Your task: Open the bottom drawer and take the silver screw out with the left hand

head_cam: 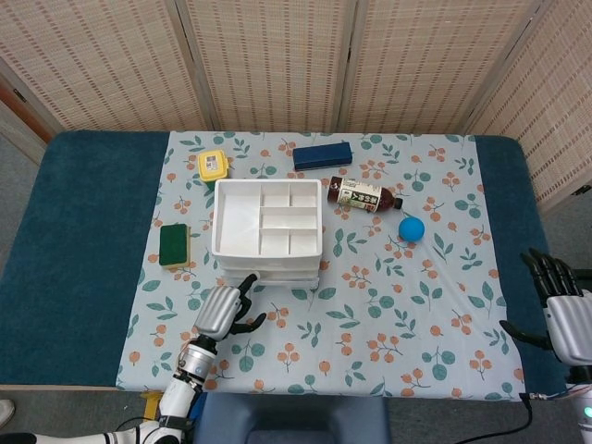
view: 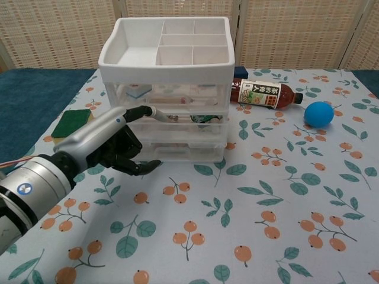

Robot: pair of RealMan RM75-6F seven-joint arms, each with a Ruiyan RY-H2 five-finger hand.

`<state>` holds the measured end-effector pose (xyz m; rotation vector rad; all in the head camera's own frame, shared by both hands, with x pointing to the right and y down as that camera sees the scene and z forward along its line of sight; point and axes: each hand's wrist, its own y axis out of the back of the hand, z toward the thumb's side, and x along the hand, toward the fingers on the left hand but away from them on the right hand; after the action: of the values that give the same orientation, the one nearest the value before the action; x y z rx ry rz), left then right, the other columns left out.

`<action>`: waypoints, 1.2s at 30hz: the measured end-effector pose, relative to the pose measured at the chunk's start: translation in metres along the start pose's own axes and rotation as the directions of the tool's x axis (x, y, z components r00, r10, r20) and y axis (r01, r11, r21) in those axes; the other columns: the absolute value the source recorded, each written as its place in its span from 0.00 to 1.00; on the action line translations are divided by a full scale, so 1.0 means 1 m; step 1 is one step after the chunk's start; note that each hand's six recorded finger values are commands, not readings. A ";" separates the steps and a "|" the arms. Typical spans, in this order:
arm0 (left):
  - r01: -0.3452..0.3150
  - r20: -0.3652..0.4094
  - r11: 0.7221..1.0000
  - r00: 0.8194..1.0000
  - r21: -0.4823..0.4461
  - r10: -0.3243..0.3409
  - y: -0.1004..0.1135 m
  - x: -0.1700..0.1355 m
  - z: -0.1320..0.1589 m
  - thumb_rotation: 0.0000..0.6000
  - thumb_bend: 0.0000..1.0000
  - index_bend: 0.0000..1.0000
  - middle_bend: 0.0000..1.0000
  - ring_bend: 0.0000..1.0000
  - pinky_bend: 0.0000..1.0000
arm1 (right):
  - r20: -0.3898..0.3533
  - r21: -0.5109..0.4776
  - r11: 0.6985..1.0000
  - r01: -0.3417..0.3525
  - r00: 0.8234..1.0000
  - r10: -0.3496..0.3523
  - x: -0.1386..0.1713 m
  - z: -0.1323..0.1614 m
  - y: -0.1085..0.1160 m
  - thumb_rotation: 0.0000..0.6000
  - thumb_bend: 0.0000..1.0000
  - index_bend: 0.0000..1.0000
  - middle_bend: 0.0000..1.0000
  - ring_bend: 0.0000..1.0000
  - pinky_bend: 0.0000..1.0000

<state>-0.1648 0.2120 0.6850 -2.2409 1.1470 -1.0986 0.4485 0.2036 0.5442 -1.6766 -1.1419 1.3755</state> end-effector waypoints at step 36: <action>0.062 0.048 0.993 0.997 0.104 -0.067 -0.003 -0.015 0.003 1.00 0.31 0.34 0.95 0.97 1.00 | 0.000 -0.006 1.000 -0.014 1.000 0.014 -0.005 -0.002 -0.004 1.00 0.13 0.00 0.00 0.00 0.00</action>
<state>-0.1662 0.2258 0.6780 -2.2270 0.9812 -1.0929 0.4488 0.2005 0.5505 -1.6926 -1.1374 1.3815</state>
